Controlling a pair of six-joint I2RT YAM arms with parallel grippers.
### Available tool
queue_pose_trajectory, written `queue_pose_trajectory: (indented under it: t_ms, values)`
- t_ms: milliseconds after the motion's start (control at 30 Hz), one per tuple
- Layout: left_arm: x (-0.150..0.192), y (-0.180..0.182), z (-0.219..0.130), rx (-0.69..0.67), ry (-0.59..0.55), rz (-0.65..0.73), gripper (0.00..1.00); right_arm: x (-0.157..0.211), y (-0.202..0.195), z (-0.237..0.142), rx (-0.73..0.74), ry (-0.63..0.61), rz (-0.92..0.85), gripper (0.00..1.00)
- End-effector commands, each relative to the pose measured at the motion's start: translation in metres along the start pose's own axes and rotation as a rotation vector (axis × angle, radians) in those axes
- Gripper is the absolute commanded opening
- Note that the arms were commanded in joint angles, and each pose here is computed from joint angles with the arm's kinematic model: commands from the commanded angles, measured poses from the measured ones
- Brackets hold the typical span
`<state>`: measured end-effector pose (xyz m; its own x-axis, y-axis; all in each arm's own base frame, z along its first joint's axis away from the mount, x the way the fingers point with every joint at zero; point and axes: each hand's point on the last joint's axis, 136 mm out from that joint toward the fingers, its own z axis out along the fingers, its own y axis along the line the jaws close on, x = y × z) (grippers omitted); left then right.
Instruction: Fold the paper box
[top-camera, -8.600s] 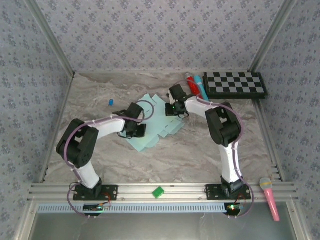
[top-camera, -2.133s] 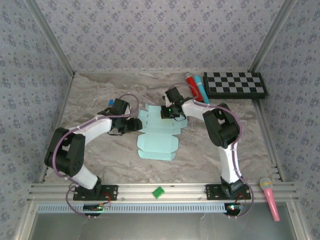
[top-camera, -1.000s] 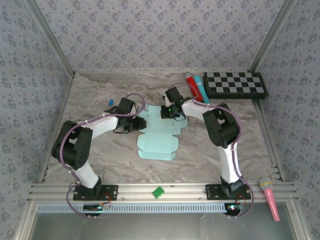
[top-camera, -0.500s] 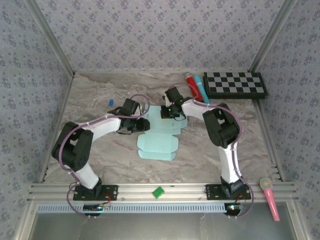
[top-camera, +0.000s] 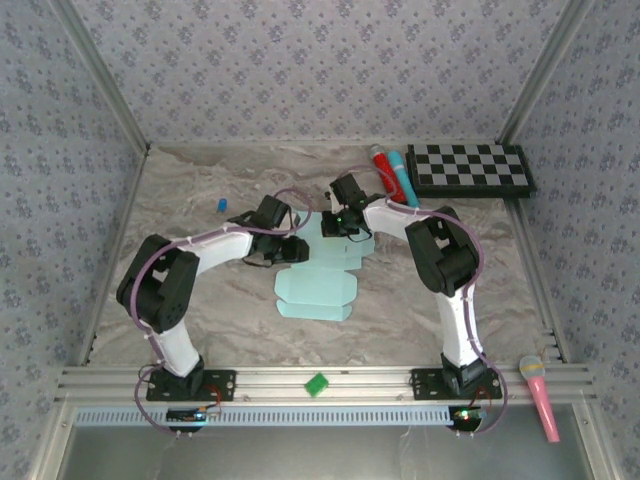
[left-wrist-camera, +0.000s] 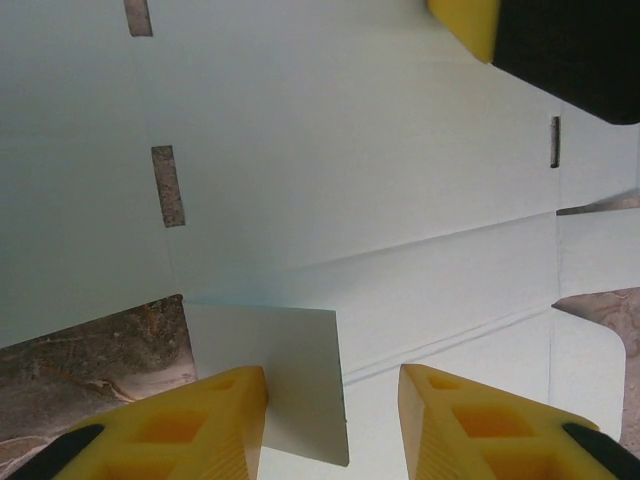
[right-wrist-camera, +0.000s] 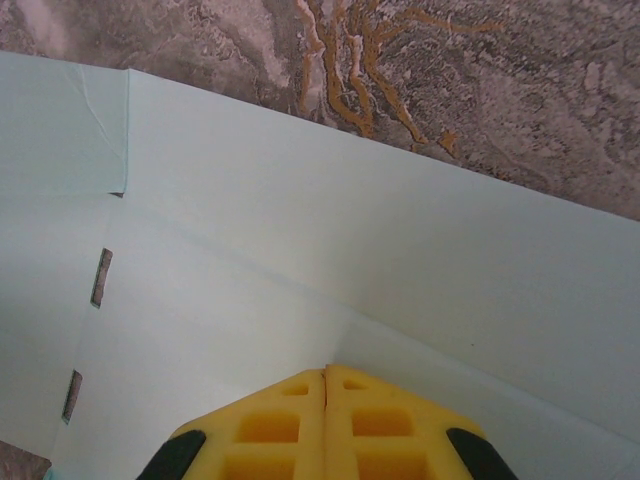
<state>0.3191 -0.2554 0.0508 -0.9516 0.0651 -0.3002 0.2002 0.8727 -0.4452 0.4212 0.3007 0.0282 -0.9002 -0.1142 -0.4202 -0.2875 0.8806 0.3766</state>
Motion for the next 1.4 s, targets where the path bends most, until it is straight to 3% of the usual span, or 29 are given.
queue_pose_trajectory:
  t_ms: [0, 367, 633, 1067, 1367]
  values:
    - [-0.005, -0.001, -0.010, -0.040, -0.017, 0.038, 0.40, 0.036, -0.011, 0.013, 0.044, 0.123, 0.033, 0.06]
    - [-0.025, 0.006, -0.066, -0.157, -0.188, 0.072, 0.40, 0.016, 0.007, -0.007, -0.004, 0.060, 0.031, 0.06]
    - [-0.012, -0.022, -0.051, -0.117, -0.144, 0.097, 0.00, -0.008, 0.015, -0.033, -0.031, 0.007, -0.035, 0.18]
    - [0.050, -0.022, -0.001, -0.132, 0.008, 0.089, 0.00, -0.038, -0.001, -0.037, -0.080, 0.086, -0.236, 0.46]
    - [0.069, 0.004, 0.010, -0.201, 0.036, 0.067, 0.00, -0.041, -0.007, -0.018, -0.106, 0.172, -0.472, 0.52]
